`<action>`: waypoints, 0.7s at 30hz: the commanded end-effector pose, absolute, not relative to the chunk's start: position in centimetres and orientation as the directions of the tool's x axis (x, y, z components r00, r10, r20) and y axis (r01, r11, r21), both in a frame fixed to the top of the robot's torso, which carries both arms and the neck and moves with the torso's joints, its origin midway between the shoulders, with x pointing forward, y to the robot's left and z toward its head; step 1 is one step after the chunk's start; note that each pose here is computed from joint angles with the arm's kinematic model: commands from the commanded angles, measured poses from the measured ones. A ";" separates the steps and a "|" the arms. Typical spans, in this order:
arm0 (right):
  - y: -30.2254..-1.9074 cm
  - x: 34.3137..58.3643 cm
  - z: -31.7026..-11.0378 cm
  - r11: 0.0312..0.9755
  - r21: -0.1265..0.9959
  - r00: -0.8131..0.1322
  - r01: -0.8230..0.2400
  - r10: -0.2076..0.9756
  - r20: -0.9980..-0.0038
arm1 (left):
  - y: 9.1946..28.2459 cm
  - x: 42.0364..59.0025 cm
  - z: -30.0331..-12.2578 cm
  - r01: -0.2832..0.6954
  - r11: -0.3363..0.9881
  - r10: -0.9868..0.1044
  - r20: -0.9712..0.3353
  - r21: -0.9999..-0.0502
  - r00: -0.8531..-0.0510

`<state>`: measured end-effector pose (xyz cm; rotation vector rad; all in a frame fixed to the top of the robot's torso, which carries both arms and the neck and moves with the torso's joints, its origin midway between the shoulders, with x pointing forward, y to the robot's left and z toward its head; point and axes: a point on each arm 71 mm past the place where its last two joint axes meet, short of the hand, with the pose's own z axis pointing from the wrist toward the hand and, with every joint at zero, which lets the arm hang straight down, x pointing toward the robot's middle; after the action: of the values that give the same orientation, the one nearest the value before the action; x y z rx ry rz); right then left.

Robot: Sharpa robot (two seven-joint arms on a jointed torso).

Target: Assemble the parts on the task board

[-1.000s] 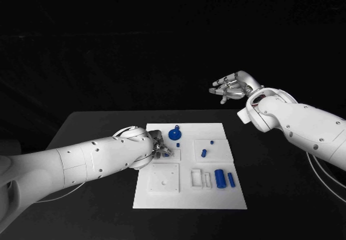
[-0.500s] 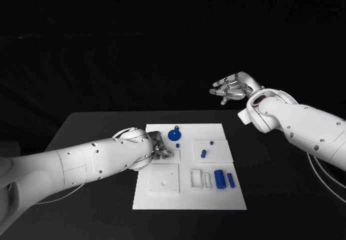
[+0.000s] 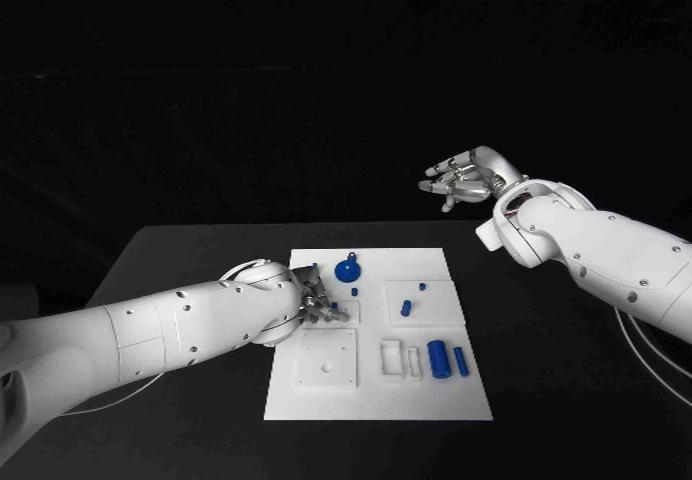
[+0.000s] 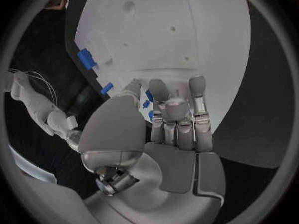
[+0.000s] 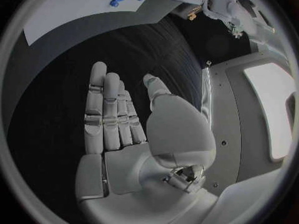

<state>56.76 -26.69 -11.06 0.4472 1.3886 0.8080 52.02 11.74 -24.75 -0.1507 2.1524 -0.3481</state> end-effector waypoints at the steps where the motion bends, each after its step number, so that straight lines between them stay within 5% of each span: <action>1: -26.6 56.7 -11.2 0.663 0.709 -0.031 -0.241 0.725 -0.688 | 11.5 52.0 -24.3 0.035 0.945 -0.249 -0.786 -0.324 -0.565; 21: -26.8 56.7 -11.6 0.665 0.710 -0.034 -0.233 0.724 -0.689 | 12.5 53.1 -19.6 0.016 0.921 -0.323 -0.787 -0.389 -0.525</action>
<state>56.70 -26.88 -11.56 0.4532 1.3976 0.8032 53.19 12.59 -19.60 -0.2153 2.0684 -0.4283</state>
